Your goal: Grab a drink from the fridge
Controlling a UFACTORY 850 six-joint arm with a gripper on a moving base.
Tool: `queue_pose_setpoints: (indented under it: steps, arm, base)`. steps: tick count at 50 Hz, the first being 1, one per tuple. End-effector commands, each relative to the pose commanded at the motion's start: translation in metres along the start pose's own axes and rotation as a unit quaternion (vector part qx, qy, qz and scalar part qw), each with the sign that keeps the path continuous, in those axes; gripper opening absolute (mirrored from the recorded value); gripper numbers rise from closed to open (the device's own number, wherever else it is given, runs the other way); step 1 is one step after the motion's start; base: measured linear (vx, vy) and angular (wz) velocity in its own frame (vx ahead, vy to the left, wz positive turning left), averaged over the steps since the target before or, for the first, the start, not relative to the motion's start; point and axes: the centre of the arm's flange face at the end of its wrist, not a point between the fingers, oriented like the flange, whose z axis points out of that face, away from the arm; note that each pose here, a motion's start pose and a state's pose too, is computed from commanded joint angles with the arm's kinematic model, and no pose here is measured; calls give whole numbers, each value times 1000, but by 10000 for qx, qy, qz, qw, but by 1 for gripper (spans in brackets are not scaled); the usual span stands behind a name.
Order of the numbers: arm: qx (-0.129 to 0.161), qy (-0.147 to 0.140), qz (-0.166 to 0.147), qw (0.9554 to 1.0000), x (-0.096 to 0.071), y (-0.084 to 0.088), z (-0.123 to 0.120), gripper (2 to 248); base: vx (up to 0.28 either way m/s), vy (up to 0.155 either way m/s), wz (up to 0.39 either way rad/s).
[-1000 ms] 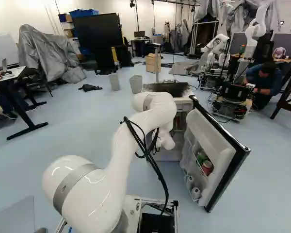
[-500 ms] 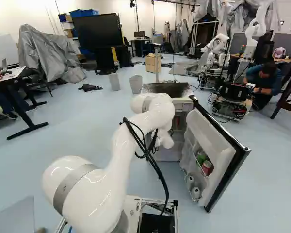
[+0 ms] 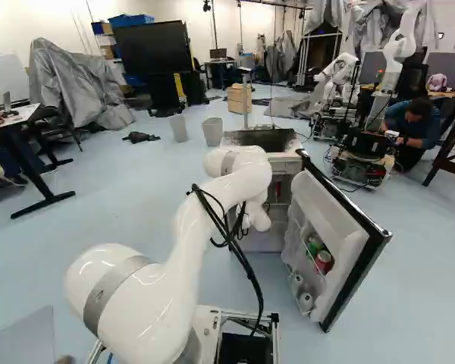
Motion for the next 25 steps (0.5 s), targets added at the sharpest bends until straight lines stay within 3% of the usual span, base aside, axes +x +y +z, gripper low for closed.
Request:
queue_pose_setpoints:
  steps: [5, 6, 10, 11, 15, 16, 20, 21, 25]
  arm:
    - [0, 0, 0, 10000, 0, 0, 0, 241]
    - [0, 0, 0, 10000, 0, 0, 0, 207]
    - [0, 0, 0, 10000, 0, 0, 0, 207]
    - [0, 0, 0, 10000, 0, 0, 0, 169]
    - [0, 0, 0, 10000, 0, 0, 0, 169]
    - [0, 0, 0, 10000, 0, 0, 0, 132]
    - [0, 0, 0, 10000, 0, 0, 0, 132]
    - [0, 0, 0, 10000, 0, 0, 0, 96]
    - [0, 0, 0, 10000, 0, 0, 0, 96]
  base:
    - [0, 0, 0]
    - [0, 0, 0]
    - [0, 0, 0]
    - [0, 0, 0]
    - [0, 0, 0]
    - [0, 0, 0]
    - [0, 0, 0]
    - [0, 0, 0]
    - [0, 0, 0]
